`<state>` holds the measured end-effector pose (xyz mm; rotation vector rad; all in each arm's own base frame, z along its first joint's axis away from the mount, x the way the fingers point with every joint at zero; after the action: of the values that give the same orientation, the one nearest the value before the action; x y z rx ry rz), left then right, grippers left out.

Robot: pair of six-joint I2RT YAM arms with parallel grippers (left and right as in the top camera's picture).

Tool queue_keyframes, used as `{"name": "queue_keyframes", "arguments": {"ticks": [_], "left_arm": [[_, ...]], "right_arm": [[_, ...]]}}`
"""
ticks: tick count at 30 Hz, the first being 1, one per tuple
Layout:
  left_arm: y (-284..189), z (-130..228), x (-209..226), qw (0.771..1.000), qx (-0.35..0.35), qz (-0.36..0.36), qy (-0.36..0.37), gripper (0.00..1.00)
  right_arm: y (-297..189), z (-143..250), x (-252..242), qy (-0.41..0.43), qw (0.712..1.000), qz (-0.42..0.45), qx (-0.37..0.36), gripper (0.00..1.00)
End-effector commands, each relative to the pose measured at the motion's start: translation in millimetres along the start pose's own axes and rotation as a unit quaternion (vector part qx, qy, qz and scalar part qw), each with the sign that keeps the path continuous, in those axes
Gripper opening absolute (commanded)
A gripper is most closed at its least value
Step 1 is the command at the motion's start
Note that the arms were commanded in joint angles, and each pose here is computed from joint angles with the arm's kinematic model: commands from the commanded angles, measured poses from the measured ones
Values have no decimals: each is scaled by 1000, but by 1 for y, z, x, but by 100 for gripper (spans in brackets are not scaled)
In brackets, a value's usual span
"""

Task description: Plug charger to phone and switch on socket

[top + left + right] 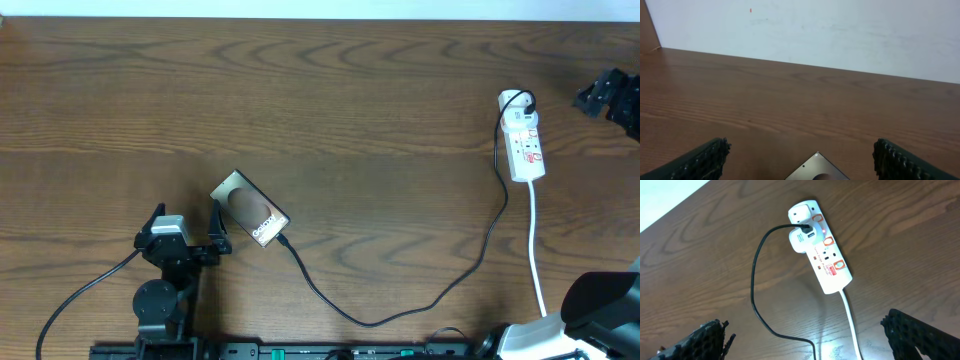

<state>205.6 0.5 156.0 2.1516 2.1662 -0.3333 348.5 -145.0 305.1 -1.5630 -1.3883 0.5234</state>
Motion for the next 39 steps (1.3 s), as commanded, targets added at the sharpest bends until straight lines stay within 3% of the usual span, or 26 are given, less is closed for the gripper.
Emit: {"name": "queue_keyframes", "arguments": {"ticks": [1,32,39], "left_arm": [[0,12,2,1000,24,-2,2,94],[0,12,2,1000,24,-2,2,94],[0,12,2,1000,24,-2,2,94]], "right_arm": [[-3,-1,2,4,1000,-2,-4,99],[-3,-1,2,4,1000,-1,-4,99],[11,-19,11,8,999,-11,-45,99]]}}
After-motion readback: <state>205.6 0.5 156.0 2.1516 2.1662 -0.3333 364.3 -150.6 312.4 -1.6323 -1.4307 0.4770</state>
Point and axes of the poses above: each gripper's point midway between its finger pads, its own y axis out along the fingers, its own x axis along the line the jaws close on, z = x × y, the point moved 4 cm from there along -y, back along the fingers, and after that the axes turned 5 degrees about -y, right-handed, at the moved point
